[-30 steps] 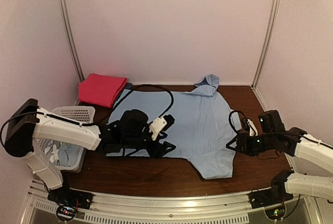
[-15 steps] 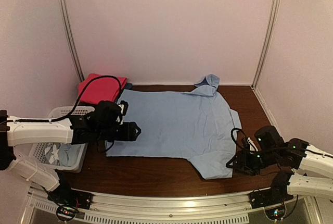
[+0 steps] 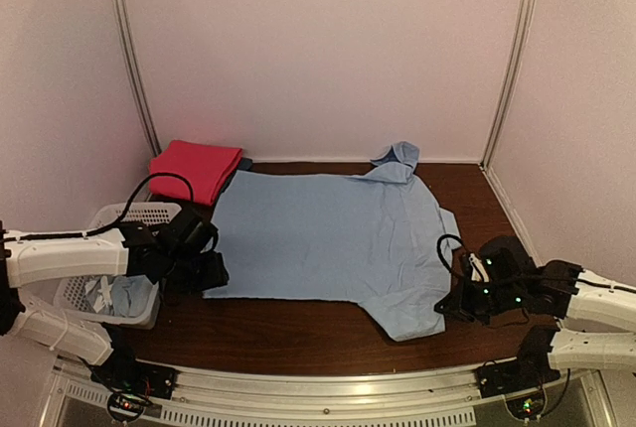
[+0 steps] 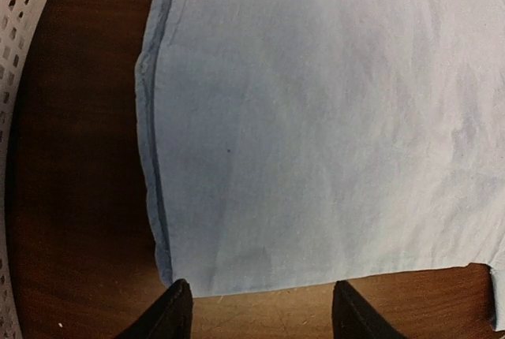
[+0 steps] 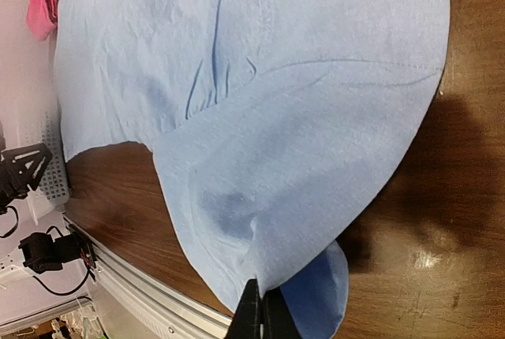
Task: Fold and stack the mixed laundry pile
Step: Pick up the flattened shirt from the center of the board.
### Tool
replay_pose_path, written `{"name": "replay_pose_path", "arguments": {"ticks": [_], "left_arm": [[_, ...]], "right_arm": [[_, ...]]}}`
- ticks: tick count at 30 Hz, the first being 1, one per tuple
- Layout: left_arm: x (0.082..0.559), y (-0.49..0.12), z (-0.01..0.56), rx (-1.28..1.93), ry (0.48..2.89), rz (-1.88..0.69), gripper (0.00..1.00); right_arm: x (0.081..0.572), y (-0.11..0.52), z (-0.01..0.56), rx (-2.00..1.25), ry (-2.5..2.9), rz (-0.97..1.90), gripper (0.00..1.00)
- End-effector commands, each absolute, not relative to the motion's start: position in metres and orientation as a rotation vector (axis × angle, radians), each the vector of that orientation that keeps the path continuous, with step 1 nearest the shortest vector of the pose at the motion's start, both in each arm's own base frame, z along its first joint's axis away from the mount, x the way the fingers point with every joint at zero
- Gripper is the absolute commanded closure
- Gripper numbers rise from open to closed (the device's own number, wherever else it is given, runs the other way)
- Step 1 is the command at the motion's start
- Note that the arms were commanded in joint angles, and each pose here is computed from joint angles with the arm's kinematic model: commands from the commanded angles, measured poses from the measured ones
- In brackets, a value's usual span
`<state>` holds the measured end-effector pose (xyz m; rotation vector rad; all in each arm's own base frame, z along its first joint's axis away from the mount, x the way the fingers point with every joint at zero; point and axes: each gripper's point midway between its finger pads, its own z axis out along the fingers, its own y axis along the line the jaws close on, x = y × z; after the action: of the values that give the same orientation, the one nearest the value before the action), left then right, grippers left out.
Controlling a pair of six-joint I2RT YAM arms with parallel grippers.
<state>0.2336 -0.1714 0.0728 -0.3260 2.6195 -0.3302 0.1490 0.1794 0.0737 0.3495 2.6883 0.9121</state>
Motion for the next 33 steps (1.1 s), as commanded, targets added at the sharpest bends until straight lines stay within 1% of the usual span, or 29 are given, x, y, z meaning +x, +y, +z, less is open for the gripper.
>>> {"name": "replay_pose_path", "arguments": {"ticks": [1,9,16,23,25,26,28,31,33], "left_arm": [[0.225,-0.155,0.07,-0.437,2.665,-0.237,0.39],[0.221,-0.161,0.043,-0.534,2.737,-0.212,0.43],[0.23,-0.165,0.038,-0.578,2.692,-0.247,0.47],[0.221,-0.159,0.027,-0.627,2.711,-0.231,0.66],[0.224,-0.163,0.035,-0.577,2.699,-0.256,0.71],[0.228,-0.165,0.042,-0.506,2.685,-0.259,0.71],[0.234,-0.169,0.057,-0.306,2.679,-0.241,0.63],[0.236,-0.18,0.071,0.062,2.682,-0.222,0.56],[0.233,-0.178,0.072,0.218,2.681,-0.176,0.51]], "right_arm": [[0.169,0.176,0.105,0.361,2.535,0.908,1.0],[0.172,0.167,0.119,0.382,2.47,0.899,1.0],[0.172,0.162,0.124,0.383,2.46,0.877,1.0],[0.167,0.157,0.123,0.391,2.463,0.875,1.0],[0.165,0.157,0.122,0.389,2.465,0.884,1.0],[0.164,0.157,0.122,0.391,2.469,0.885,1.0],[0.163,0.155,0.124,0.391,2.467,0.881,1.0],[0.164,0.147,0.137,0.397,2.437,0.851,1.0],[0.167,0.142,0.147,0.409,2.409,0.827,1.0]]}}
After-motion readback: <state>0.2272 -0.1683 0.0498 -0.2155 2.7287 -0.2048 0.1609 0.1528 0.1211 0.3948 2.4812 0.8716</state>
